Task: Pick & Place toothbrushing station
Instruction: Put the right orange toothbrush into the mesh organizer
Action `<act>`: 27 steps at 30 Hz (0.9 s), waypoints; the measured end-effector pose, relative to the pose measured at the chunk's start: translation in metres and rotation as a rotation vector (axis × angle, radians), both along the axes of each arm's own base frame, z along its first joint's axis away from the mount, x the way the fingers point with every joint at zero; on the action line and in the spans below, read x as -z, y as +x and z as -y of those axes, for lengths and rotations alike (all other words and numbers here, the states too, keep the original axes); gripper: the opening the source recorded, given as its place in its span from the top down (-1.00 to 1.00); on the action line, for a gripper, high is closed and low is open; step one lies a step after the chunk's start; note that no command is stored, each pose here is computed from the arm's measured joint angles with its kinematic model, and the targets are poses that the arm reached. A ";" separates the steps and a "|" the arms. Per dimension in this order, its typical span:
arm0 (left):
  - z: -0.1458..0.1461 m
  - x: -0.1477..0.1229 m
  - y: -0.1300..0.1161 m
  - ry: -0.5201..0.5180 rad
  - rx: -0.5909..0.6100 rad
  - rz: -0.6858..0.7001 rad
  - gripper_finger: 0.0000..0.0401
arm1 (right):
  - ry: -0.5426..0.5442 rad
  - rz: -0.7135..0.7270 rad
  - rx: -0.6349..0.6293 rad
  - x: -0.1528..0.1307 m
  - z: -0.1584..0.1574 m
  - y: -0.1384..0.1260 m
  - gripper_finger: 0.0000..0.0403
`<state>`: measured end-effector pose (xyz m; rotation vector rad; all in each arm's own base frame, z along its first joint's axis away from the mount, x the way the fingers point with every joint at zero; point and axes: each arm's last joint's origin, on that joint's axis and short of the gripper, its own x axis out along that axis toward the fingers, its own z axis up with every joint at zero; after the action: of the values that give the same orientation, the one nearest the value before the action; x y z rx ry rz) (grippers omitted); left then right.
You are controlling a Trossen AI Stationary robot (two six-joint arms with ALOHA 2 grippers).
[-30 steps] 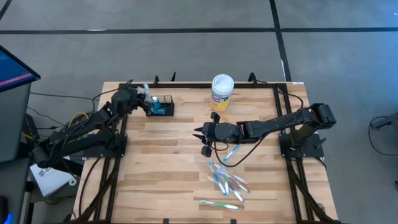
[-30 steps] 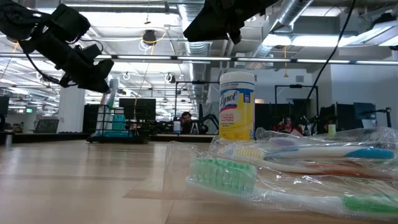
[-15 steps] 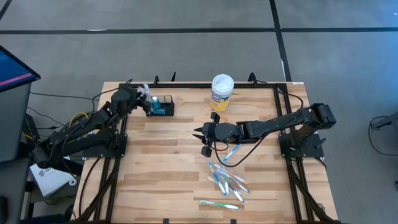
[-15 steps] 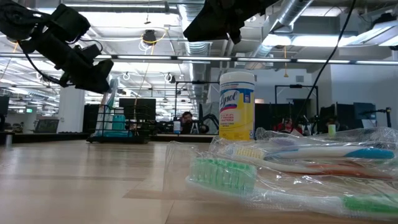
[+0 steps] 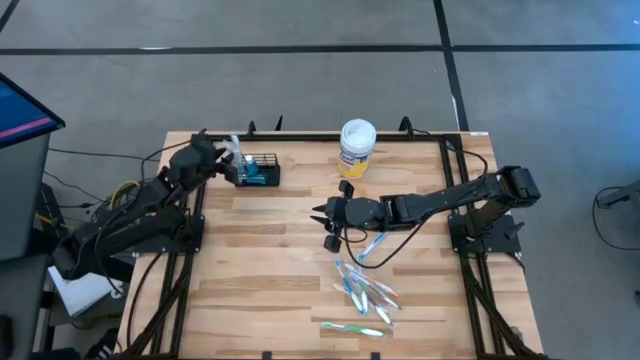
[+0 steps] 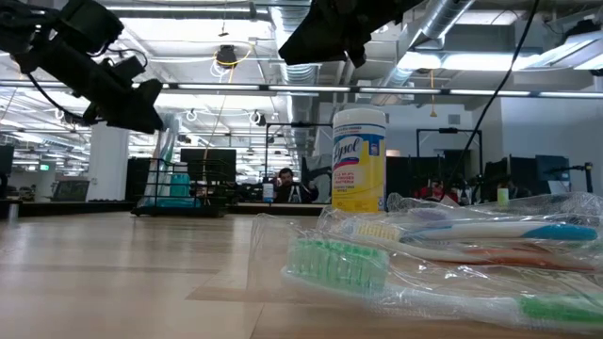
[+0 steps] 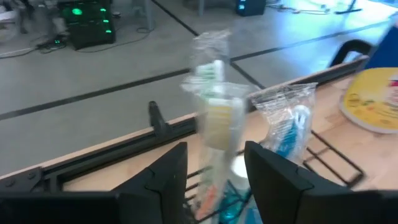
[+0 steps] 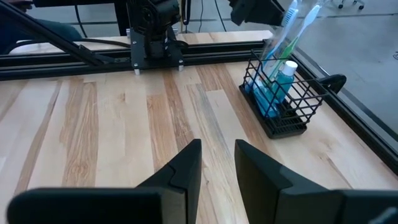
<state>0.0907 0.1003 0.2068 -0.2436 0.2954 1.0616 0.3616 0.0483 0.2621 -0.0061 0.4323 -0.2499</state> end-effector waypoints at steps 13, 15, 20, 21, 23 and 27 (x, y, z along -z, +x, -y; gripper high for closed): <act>0.004 -0.002 -0.006 0.029 -0.029 -0.033 0.23 | -0.001 -0.005 0.000 0.000 0.000 0.000 0.57; 0.004 -0.001 -0.007 0.026 -0.045 -0.042 0.23 | 0.000 -0.005 -0.001 0.000 0.000 0.000 0.57; 0.005 -0.001 -0.005 0.005 0.011 -0.023 0.23 | 0.000 -0.005 -0.001 0.000 0.000 0.000 0.57; 0.005 -0.001 -0.005 0.000 0.025 -0.019 0.23 | 0.000 -0.005 0.000 0.000 0.000 0.000 0.57; 0.006 0.000 -0.004 -0.004 0.040 -0.014 0.23 | -0.001 -0.005 -0.001 0.000 0.000 0.000 0.57; 0.006 0.000 -0.004 -0.005 0.044 -0.014 0.23 | -0.002 -0.012 -0.001 0.001 0.000 -0.001 0.57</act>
<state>0.0867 0.0943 0.2072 -0.2330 0.3150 1.0191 0.3610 0.0486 0.2611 -0.0094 0.4441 -0.2492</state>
